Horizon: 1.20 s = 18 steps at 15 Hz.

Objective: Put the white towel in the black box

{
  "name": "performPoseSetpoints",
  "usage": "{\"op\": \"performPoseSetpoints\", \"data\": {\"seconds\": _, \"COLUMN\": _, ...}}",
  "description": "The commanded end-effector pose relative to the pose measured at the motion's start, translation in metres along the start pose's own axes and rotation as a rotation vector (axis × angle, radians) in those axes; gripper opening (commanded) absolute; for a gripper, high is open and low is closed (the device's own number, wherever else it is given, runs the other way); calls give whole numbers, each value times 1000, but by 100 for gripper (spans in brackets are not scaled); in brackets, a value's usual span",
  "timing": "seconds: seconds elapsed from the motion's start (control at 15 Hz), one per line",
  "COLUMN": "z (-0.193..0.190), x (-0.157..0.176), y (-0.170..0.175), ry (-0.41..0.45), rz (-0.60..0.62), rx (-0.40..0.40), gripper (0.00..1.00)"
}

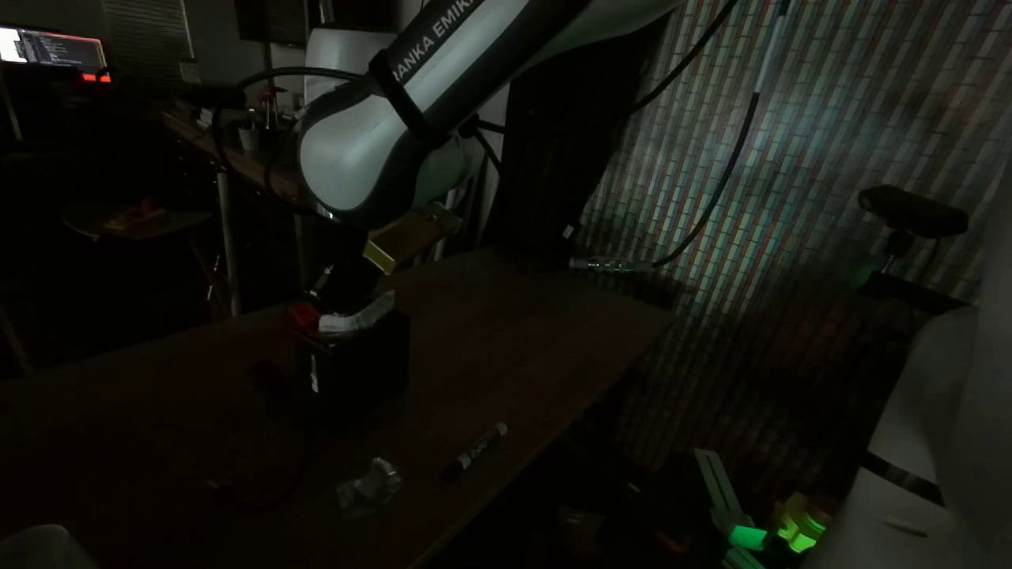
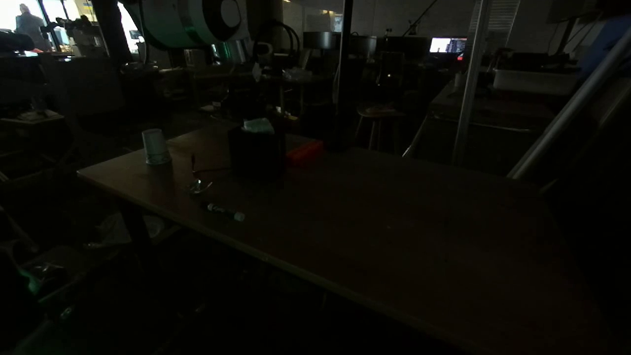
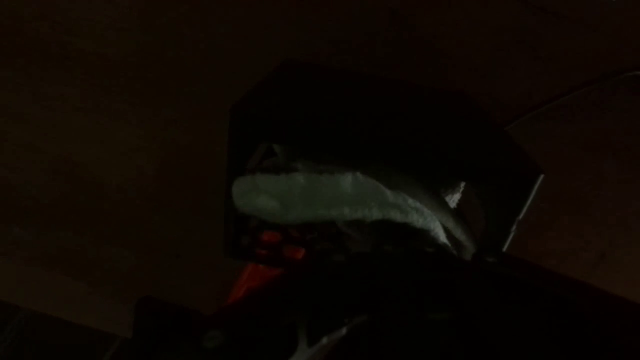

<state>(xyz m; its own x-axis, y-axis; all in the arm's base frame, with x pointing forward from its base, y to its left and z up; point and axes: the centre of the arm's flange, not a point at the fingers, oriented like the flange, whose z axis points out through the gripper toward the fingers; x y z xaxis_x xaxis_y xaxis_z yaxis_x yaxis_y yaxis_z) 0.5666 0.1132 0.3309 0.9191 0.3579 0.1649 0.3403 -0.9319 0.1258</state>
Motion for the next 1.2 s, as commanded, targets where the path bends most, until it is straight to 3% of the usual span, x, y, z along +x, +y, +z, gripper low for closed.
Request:
{"op": "performPoseSetpoints", "data": {"seconds": 0.0, "z": 1, "x": 3, "y": -10, "ry": -20, "rz": -15, "rx": -10, "gripper": 0}}
{"op": "performPoseSetpoints", "data": {"seconds": 0.6, "z": 13, "x": 9, "y": -22, "ry": -67, "rz": -57, "rx": -11, "gripper": 0}}
{"op": "performPoseSetpoints", "data": {"seconds": 1.13, "z": 16, "x": 30, "y": -13, "ry": -96, "rz": -62, "rx": -3, "gripper": 0}}
